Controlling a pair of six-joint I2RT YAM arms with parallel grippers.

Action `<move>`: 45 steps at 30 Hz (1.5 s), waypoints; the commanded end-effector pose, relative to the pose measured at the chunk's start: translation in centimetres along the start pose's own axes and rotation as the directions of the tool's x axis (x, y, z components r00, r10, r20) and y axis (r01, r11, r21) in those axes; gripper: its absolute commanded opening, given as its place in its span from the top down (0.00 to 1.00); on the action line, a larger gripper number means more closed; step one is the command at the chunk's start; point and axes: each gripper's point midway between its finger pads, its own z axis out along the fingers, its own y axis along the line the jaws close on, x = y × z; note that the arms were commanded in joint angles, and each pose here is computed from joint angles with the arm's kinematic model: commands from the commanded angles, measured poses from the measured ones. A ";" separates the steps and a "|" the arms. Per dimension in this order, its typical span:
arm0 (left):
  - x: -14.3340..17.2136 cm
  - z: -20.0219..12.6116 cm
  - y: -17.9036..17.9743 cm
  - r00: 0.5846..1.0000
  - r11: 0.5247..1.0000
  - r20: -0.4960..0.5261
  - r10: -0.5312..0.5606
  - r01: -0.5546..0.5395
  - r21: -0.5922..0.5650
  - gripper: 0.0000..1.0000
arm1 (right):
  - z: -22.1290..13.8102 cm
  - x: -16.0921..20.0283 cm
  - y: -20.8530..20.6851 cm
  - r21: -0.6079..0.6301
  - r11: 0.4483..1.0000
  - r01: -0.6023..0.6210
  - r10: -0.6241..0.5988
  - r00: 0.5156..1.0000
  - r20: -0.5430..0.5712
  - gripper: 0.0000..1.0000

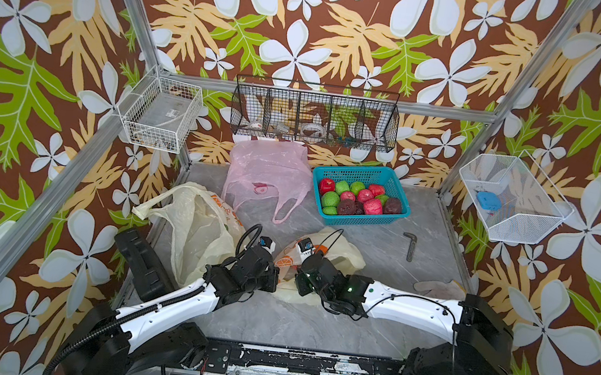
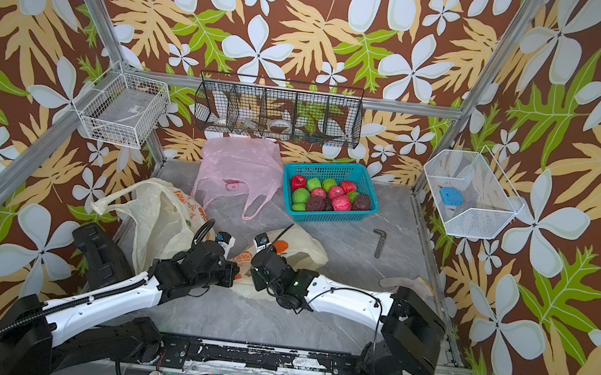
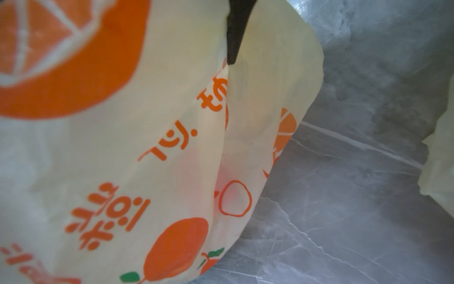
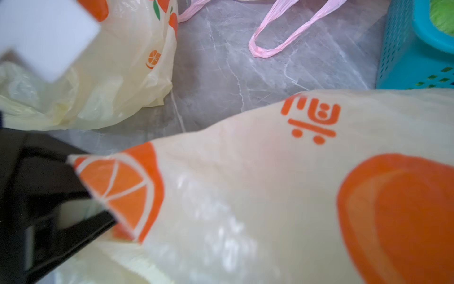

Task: Untie the knot of a plastic bag & take out the apple
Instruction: Pick up the apple from the plastic bag.

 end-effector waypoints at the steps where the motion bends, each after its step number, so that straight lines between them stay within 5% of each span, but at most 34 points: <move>1: 0.0 -0.2 -0.8 1.000 1.000 -0.030 -0.005 0.006 0.023 1.00 | 1.0 -1.6 0.1 -0.004 0.998 0.066 -0.065 0.996 0.064 0.88; 19: -0.3 0.1 -0.8 0.996 0.999 -0.094 -0.009 0.014 0.051 1.00 | 6.1 -1.8 -2.8 -0.021 0.992 0.124 -0.121 0.988 0.096 0.41; 30: -0.5 0.3 0.0 0.995 0.999 -0.101 -0.010 0.015 0.041 1.00 | 10.0 1.4 -1.8 -0.175 0.960 0.220 -0.220 0.975 0.015 0.28; 36: -0.4 0.7 0.1 0.994 0.999 -0.110 -0.018 0.022 0.040 1.00 | 11.8 1.3 -0.4 -0.231 0.933 0.275 -0.274 0.961 0.039 0.30; 45: -0.8 0.4 1.5 0.997 0.999 -0.074 -0.033 0.032 -0.021 1.00 | 8.8 -1.1 -1.6 -0.158 0.953 0.257 -0.221 0.952 0.213 0.55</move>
